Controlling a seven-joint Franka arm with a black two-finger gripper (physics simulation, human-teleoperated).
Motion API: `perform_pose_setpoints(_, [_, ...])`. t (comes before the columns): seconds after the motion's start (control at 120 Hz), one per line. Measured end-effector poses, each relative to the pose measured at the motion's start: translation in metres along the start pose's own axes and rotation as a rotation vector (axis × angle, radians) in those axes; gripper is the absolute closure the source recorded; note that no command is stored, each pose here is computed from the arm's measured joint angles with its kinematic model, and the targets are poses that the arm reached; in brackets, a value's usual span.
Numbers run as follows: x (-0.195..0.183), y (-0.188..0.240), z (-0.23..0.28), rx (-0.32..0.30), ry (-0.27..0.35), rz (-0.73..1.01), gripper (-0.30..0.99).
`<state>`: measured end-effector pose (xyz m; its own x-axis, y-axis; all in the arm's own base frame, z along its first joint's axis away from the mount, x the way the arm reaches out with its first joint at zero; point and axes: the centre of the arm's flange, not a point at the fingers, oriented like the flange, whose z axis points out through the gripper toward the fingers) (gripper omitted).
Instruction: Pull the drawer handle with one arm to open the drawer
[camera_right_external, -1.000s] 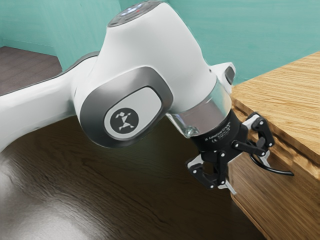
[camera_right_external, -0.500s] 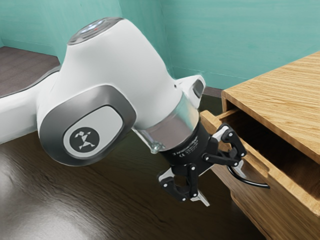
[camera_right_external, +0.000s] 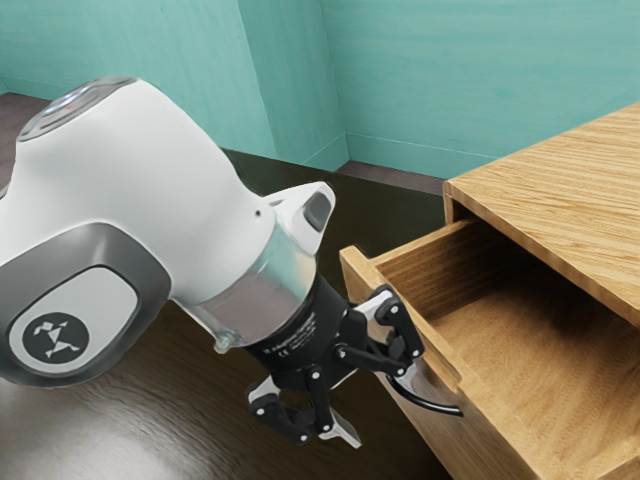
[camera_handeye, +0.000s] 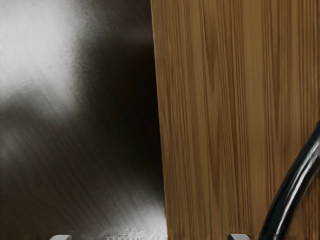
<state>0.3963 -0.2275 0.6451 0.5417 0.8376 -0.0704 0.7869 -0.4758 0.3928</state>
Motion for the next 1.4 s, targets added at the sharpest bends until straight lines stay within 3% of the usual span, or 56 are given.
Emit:
perform_pose_setpoints(0.675, [-0.021,-0.065,-0.032,-0.087,0.011,0.036,0.24])
perform_pose_setpoints(1.4, [-0.003,-0.097,-0.034,-0.044,-0.011,-0.027,0.20])
